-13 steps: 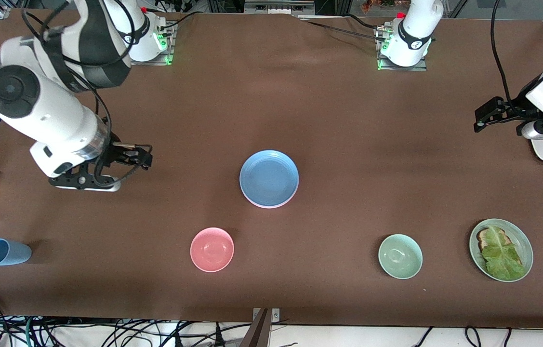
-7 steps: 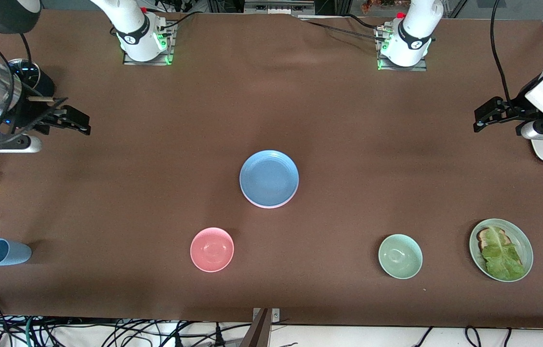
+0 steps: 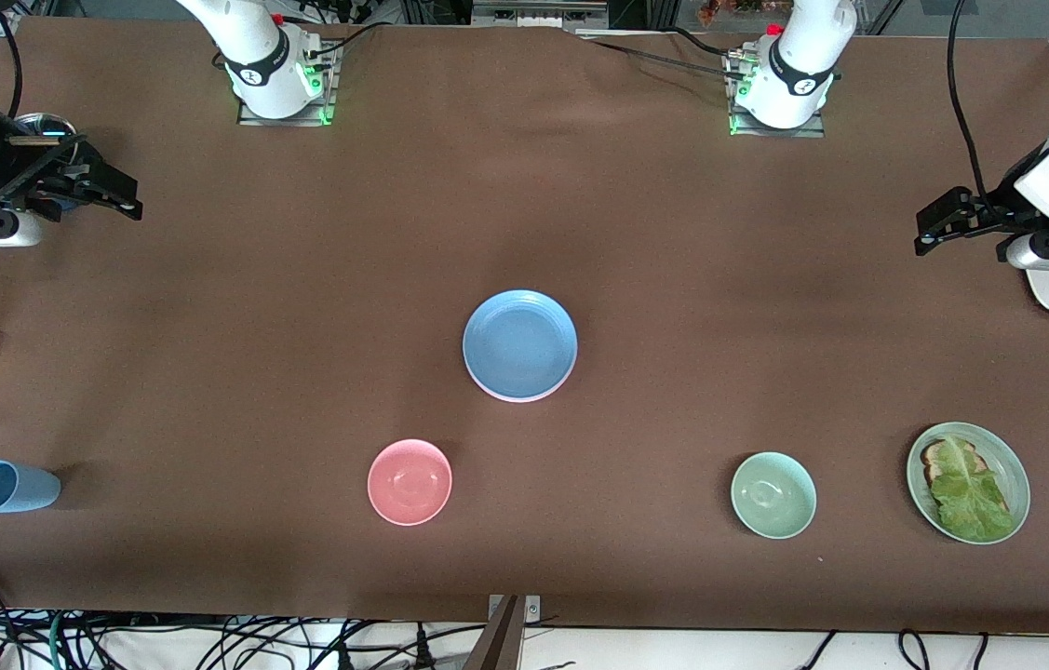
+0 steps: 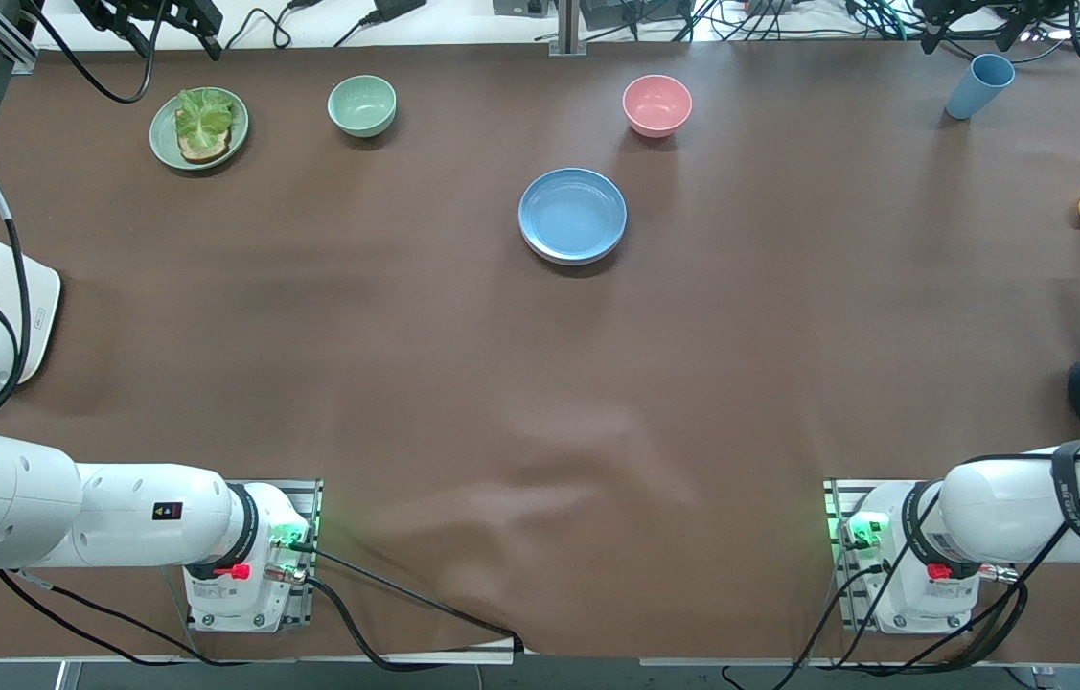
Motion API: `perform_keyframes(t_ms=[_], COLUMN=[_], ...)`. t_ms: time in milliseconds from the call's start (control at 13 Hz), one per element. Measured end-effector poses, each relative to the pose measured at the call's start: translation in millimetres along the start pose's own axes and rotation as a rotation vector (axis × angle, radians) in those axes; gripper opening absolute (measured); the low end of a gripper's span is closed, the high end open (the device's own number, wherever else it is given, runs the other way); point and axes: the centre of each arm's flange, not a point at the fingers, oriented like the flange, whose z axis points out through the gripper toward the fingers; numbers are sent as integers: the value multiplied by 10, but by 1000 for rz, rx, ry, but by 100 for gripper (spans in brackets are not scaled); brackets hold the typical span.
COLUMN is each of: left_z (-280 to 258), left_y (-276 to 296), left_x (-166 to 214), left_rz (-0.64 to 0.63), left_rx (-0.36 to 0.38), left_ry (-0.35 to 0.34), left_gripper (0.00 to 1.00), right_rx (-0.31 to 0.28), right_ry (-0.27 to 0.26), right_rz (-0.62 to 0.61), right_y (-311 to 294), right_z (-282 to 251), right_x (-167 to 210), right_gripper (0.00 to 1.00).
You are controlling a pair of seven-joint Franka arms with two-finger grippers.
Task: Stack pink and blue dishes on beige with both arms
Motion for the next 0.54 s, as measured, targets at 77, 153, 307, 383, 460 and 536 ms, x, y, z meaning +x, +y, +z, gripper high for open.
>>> perform_keyframes(t_ms=[77,153,307,383,460,536], left_z=[0,0,0,0,0,0], left_y=[0,1,0,0,0,0], left_x=[0,0,0,0,0,0], left_rz=[0,0,0,0,0,0], left_rx=[0,0,0,0,0,0], left_ry=[0,0,0,0,0,0], left_gripper=[100,100,100,100,100,100], right_rx=[0,1,1,1,1,1], right_ry=[0,2,2,2,2,2], right_rz=[-3,-5,-6,-7,-7,-7], right_y=[11,19,21,20,20,20], right_z=[1,-4,-1,1,2,3], right_x=[9,20,34,38,40,40], right_gripper=[100,100,100,100,100,100])
